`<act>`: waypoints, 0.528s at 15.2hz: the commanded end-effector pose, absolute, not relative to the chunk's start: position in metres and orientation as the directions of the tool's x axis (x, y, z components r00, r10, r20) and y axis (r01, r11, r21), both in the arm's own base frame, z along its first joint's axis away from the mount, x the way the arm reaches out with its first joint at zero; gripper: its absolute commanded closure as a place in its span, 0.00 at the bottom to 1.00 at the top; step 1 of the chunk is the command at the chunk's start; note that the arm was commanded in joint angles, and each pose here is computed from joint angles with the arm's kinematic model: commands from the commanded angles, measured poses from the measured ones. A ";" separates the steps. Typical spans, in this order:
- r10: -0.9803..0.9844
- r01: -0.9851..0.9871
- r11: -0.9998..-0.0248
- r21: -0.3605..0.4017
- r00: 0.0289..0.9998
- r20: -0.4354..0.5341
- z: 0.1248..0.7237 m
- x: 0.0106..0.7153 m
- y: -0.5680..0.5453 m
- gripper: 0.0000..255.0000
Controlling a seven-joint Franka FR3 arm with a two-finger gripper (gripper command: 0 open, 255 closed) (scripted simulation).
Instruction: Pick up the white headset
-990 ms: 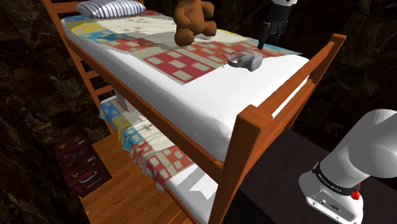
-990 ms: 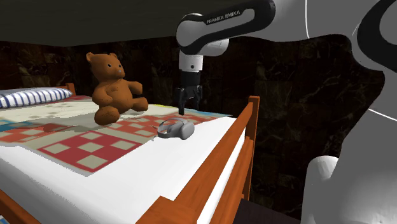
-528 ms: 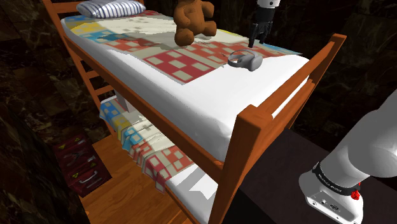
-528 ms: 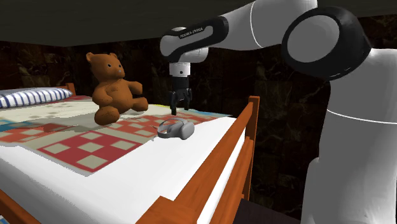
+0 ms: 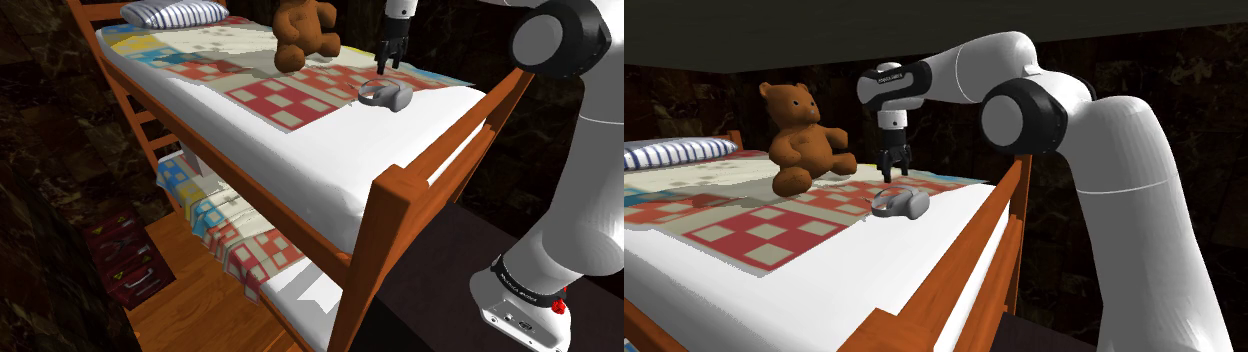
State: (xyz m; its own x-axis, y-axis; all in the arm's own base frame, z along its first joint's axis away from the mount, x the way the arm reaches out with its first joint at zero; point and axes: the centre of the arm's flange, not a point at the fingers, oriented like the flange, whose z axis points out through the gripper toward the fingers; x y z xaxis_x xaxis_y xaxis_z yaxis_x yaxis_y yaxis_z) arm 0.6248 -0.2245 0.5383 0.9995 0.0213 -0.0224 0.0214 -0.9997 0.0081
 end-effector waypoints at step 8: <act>0.026 0.026 -1.000 0.008 0.999 -0.025 0.499 0.630 -0.226 0.00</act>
State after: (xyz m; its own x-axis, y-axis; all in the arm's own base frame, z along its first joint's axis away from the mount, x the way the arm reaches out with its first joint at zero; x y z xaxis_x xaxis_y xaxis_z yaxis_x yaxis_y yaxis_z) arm 0.6302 -0.2258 0.5005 0.9993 0.0263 -0.0251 0.0265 -0.9996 0.0077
